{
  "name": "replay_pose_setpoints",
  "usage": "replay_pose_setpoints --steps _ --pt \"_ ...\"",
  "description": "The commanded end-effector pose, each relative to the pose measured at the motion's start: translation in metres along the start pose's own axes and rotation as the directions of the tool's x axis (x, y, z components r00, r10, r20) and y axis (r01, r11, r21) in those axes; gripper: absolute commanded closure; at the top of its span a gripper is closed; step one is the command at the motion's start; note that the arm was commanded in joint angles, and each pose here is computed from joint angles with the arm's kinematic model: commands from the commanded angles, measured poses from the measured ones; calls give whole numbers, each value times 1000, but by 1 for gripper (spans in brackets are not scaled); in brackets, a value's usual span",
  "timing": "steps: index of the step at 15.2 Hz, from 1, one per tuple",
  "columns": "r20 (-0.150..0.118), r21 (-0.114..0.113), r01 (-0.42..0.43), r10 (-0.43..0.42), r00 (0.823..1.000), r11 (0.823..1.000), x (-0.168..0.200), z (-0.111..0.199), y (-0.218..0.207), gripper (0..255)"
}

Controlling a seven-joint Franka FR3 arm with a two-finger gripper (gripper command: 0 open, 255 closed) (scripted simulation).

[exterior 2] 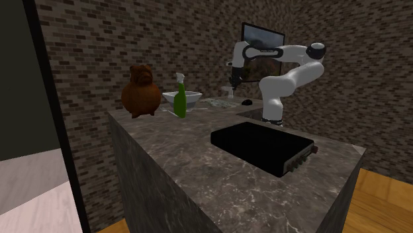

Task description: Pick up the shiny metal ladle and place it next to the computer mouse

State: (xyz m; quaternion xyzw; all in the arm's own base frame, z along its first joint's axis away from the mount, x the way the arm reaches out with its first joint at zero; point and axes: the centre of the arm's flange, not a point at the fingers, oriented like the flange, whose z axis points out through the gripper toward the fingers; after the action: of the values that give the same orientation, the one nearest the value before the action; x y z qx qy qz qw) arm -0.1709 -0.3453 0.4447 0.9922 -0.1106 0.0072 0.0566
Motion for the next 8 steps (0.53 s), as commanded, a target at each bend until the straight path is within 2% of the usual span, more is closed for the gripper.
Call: replay_pose_setpoints --steps 1,8 --pt "1 0 1 -1 1000 1000 -21 1 14 255" --pt "1 0 1 -1 1000 1000 -97 5 66 255"
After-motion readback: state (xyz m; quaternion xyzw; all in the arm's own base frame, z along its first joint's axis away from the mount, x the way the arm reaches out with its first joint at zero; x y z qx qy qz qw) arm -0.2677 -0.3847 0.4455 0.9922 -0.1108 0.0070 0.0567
